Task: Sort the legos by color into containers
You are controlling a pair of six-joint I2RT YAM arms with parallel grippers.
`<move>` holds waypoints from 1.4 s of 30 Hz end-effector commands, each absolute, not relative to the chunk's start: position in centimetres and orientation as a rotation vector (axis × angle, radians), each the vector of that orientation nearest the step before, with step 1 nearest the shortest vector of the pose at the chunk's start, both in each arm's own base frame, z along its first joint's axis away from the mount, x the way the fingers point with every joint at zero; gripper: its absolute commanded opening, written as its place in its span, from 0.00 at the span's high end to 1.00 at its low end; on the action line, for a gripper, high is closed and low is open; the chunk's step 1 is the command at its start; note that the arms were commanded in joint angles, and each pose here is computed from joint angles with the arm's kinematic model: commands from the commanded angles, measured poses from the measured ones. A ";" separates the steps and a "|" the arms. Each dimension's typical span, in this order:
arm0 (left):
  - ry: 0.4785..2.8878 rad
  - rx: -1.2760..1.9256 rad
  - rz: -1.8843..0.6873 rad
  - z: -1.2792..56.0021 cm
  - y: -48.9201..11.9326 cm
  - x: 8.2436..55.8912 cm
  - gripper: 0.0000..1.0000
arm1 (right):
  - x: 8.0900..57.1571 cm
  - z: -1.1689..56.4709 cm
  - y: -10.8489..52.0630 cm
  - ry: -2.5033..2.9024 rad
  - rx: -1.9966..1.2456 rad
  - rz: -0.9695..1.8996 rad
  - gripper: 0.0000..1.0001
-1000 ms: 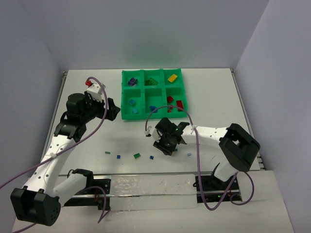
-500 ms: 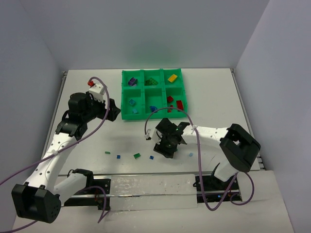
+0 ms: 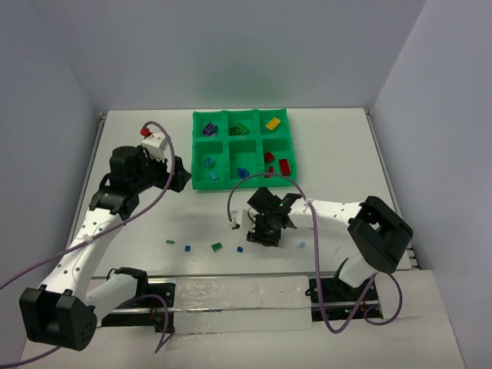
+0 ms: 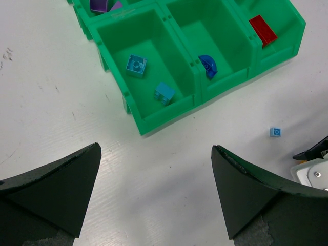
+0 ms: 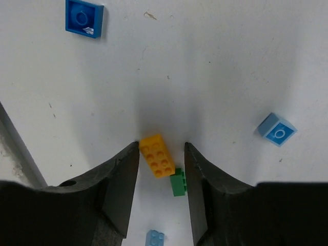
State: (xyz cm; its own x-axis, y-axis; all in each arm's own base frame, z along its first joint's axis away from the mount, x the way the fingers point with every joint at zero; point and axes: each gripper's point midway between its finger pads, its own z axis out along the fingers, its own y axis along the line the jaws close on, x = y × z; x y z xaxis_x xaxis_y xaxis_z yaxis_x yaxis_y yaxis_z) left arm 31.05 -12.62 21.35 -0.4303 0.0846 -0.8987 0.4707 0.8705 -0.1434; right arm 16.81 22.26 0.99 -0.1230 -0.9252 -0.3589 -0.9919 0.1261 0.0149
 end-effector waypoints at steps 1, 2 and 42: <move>1.925 0.429 -0.465 23.8 -12.9 31.7 0.01 | 16.3 0.0 20.9 2.114 -1.968 0.363 0.54; 1.926 0.431 -0.466 23.8 -12.9 31.7 0.01 | 16.4 -0.1 20.8 2.106 -1.980 0.365 0.56; 1.889 0.381 -0.473 25.5 -13.5 36.5 0.01 | 59.2 23.4 21.3 1.872 -0.509 0.465 1.00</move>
State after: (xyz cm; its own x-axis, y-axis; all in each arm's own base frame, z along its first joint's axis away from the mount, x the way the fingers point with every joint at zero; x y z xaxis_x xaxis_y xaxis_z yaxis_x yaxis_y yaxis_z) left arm 34.81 -13.40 23.19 -0.4105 0.0538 -0.9103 0.4630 0.8723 -0.1572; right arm 55.16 21.16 21.68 -0.3583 -0.2246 -0.9062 -0.6039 0.7960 0.0415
